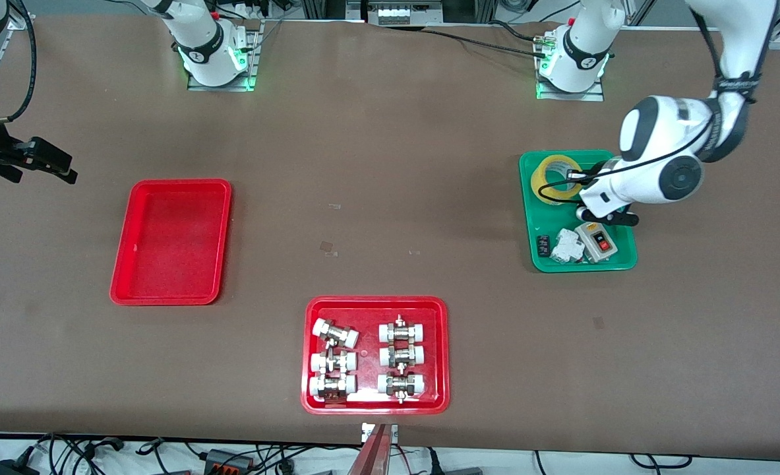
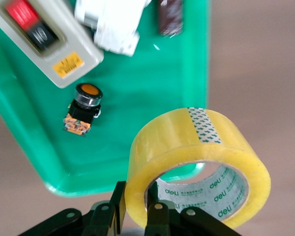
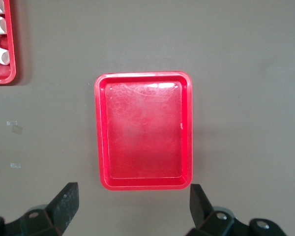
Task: Left arm passes tape to right arm into tray
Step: 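Lift the tape with the left gripper while the right gripper reaches over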
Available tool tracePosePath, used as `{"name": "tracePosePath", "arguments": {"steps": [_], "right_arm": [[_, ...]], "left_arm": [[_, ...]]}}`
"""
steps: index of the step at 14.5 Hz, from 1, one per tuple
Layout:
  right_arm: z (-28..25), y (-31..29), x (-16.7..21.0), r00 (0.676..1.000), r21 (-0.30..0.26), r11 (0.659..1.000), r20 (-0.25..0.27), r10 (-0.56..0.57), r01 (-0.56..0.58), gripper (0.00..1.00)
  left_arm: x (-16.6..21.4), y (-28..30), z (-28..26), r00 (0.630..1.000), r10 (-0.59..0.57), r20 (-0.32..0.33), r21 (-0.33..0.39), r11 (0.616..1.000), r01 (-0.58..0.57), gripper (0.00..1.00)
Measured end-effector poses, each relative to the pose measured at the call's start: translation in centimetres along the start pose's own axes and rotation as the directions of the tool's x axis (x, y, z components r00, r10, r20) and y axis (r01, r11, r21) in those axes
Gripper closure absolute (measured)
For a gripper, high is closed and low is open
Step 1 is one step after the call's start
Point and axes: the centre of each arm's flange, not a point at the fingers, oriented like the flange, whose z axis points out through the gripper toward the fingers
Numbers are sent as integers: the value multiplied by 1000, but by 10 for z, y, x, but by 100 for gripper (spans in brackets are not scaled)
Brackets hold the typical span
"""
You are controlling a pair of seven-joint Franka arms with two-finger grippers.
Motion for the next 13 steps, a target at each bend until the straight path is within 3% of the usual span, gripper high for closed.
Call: {"name": "tracePosePath", "arguments": {"steps": [2,6,9,11,13], "right_arm": [[0,-2,0,1000,0,1000,4,-4,4,0],[11,-12,3,999,15,1000,26,-18,17,0],[26,-26,9,998,31,999,52,-37,36,0],[33,-38,9,996,53,997,73,-52,48,0],[51,-58,10,988,62,995,132,-84,76,0]], "left_arm": [[-5,31,-51,999,43,-14,-38,998,-44,79],[-18,105,-108,992,123,-22,-225,966,-125,79],[-32,178,-137,997,78,6,-391,918,-69,79],[-48,234,-157,998,35,43,-449,893,-12,79],[-57,277,-170,997,23,76,-486,874,17,79]]}}
